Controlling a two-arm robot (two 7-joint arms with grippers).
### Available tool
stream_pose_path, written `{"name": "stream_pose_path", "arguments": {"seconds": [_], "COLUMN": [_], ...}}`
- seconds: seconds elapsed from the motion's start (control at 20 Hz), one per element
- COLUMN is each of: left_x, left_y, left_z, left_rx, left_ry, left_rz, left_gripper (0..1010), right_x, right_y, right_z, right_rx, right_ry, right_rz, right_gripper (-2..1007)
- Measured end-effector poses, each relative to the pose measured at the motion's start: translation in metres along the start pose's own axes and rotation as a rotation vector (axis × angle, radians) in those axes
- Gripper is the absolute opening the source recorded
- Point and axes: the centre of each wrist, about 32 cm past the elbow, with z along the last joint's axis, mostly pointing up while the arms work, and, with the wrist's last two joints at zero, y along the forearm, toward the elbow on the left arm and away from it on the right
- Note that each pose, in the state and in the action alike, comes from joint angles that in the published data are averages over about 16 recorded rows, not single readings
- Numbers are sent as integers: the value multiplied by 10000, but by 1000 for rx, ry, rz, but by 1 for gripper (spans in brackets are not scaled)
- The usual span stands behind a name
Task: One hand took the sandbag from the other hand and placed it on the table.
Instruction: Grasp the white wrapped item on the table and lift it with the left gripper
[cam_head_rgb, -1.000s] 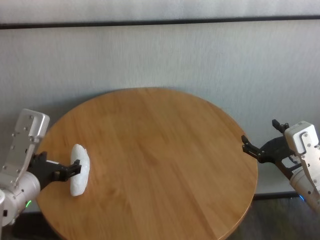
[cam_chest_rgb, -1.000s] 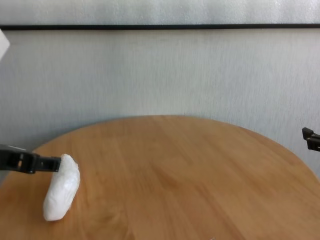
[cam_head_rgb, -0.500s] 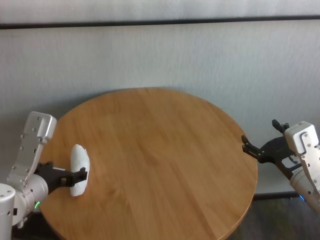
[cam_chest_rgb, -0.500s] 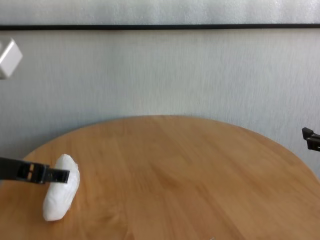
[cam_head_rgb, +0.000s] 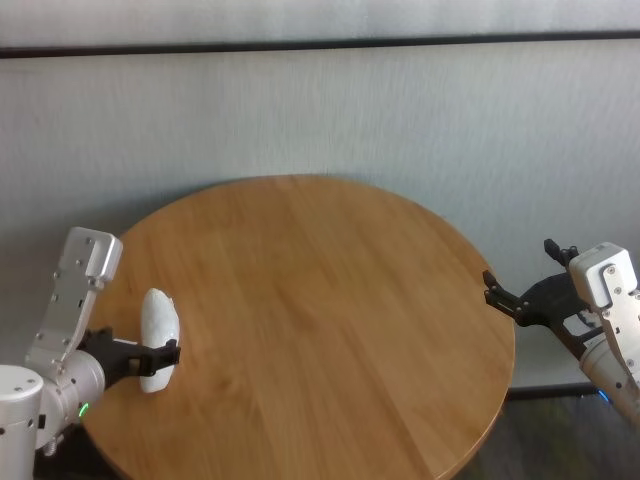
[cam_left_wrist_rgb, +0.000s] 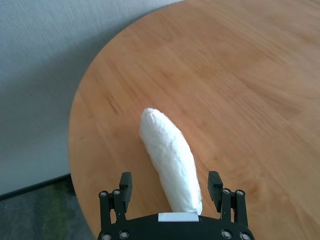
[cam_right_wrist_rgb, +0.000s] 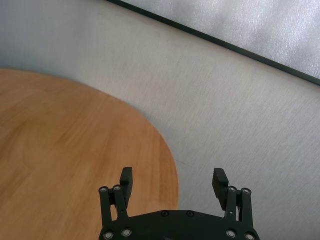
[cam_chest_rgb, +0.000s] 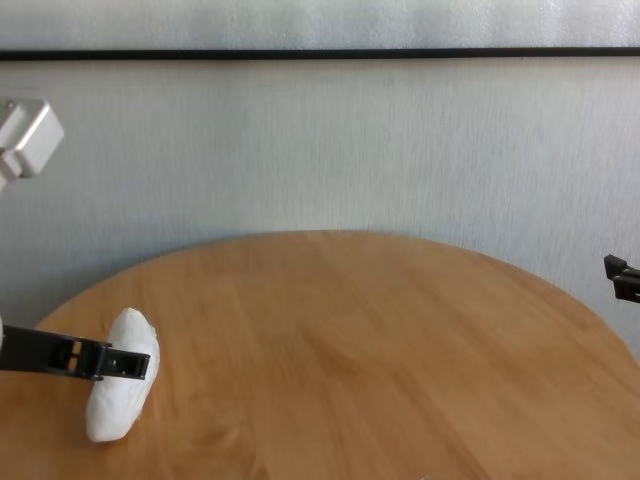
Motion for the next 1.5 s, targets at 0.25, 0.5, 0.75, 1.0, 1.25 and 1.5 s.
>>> {"name": "stream_pose_path", "arguments": {"seconds": [0.25, 0.5, 0.75, 1.0, 1.25, 1.5], "left_x": [-8, -9, -6, 1, 10, 21], "left_y": [-62, -110, -150, -189, -233, -275], "left_z": [-1, -3, -13, -28, -45, -65], "left_rx": [-3, -4, 1, 7, 14, 21], "left_ry": [-11, -21, -22, -23, -24, -25], "left_rz": [-5, -13, -25, -34, -40, -46], "left_gripper": [999, 999, 999, 999, 999, 999], "right_x": [0, 0, 0, 0, 0, 0], "right_y": [0, 0, 0, 0, 0, 0], "right_z": [0, 0, 0, 0, 0, 0], "right_rx": [0, 0, 0, 0, 0, 0], "right_ry": [0, 0, 0, 0, 0, 0], "right_rz": [0, 0, 0, 0, 0, 0], "right_gripper": [1005, 1005, 1005, 1005, 1005, 1005]}}
